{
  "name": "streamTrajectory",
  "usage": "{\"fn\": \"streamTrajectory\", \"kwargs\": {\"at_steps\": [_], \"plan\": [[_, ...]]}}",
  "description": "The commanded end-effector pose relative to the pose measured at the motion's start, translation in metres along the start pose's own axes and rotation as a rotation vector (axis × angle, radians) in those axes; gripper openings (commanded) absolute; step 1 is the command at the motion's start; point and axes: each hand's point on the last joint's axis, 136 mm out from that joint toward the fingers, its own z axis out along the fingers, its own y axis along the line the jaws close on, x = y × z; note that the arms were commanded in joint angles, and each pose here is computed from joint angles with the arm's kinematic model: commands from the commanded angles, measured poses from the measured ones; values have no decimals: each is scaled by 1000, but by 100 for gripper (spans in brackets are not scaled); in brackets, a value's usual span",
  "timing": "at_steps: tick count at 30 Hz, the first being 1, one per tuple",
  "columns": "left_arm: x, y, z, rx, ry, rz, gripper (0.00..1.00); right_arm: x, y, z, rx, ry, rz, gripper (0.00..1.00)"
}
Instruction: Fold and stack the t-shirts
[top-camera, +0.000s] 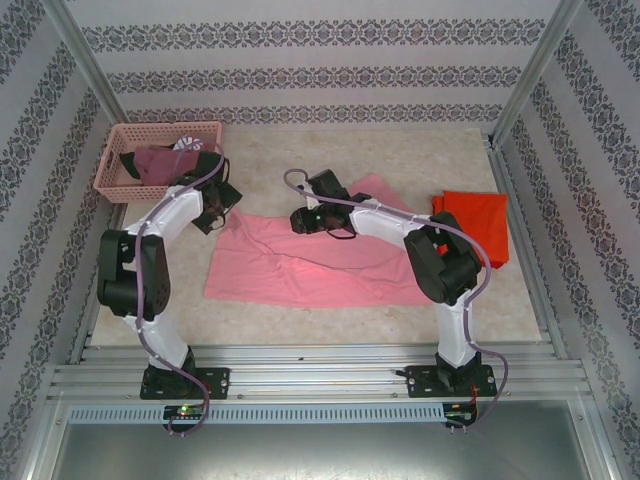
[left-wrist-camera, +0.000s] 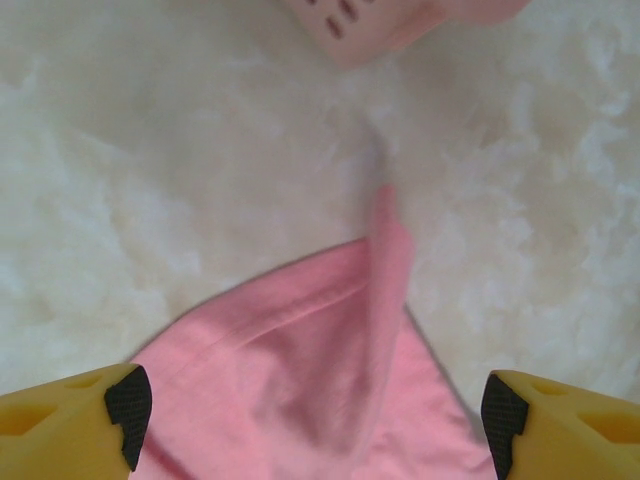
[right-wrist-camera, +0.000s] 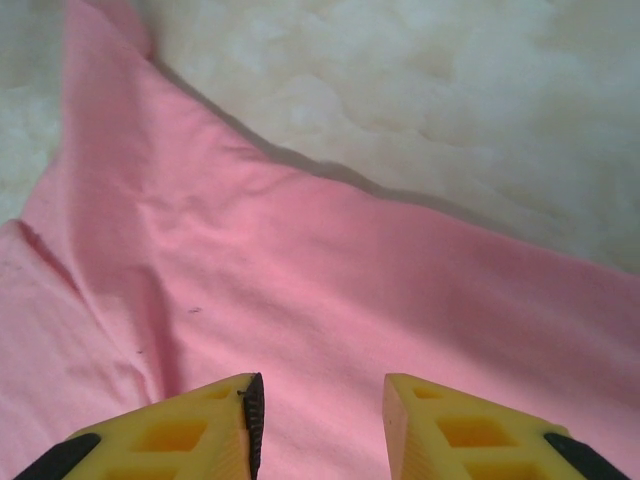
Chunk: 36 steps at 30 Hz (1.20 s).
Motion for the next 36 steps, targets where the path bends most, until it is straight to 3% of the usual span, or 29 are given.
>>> {"fn": "streamTrajectory", "kwargs": {"at_steps": [1,4,10,24,29,36], "plan": [[22,8,6,38,43,-32,86,22,-53,-3,124,55,213,37],[52,22,23,54,125,-74,85,31,-73,-4,132,67,303,36],[86,67,41,-26,192,-120,83,38,-89,-19,216,57,283,37],[109,156,15,-200,175,-159,77,24,-81,-20,183,16,270,38],[93,152,-7,-176,106,-154,77,20,-79,-25,178,-8,254,38],[53,111,-22,-117,20,-121,77,9,-78,-38,172,-78,231,38]]}}
